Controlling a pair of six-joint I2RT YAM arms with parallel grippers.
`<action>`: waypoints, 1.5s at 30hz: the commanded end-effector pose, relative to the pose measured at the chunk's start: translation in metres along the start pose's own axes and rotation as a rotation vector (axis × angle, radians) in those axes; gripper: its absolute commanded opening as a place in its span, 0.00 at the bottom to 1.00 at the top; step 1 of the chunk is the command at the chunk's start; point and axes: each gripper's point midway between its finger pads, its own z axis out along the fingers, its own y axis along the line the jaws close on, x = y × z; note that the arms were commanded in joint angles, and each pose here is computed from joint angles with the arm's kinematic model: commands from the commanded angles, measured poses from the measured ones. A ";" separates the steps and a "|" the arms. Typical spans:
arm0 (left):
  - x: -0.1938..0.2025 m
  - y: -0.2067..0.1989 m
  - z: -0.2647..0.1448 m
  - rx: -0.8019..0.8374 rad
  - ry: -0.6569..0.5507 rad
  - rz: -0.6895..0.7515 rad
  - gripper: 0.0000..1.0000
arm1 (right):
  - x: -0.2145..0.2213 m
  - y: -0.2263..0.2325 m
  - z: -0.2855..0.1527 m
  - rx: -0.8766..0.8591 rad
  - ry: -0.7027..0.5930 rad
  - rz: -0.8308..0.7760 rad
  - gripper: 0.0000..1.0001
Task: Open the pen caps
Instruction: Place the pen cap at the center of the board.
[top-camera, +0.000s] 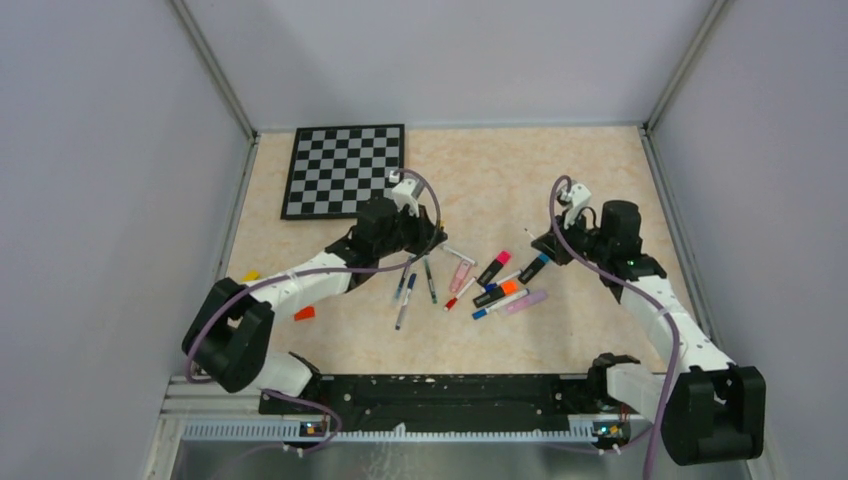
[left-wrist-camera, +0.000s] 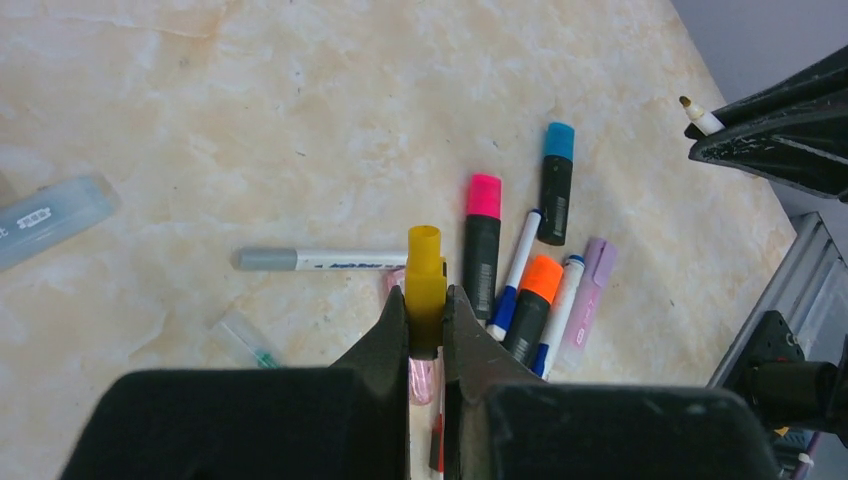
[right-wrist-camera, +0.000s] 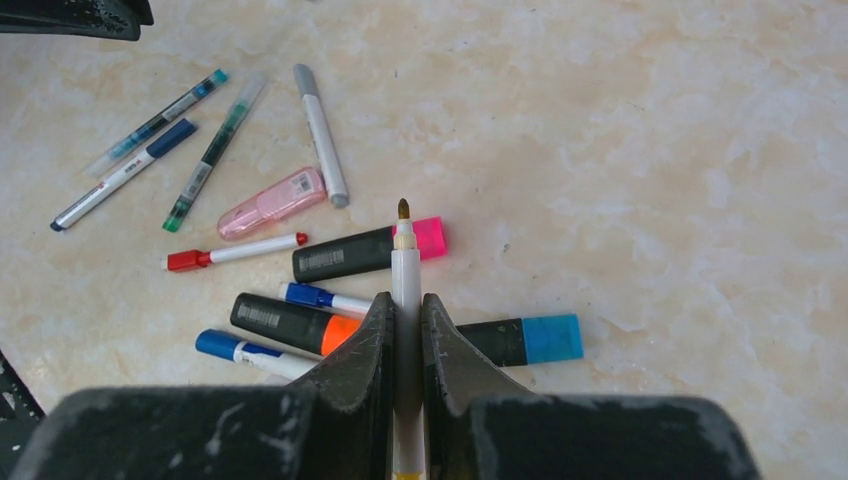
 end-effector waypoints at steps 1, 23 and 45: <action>-0.021 -0.005 0.017 0.021 -0.009 0.003 0.00 | -0.006 -0.013 0.003 0.058 -0.026 0.041 0.00; -0.026 0.130 0.136 -0.498 0.260 0.078 0.01 | 0.001 -0.071 0.021 0.279 0.045 0.111 0.00; -0.043 0.163 0.148 -0.553 0.265 0.105 0.38 | -0.020 -0.131 0.091 0.289 0.121 0.142 0.00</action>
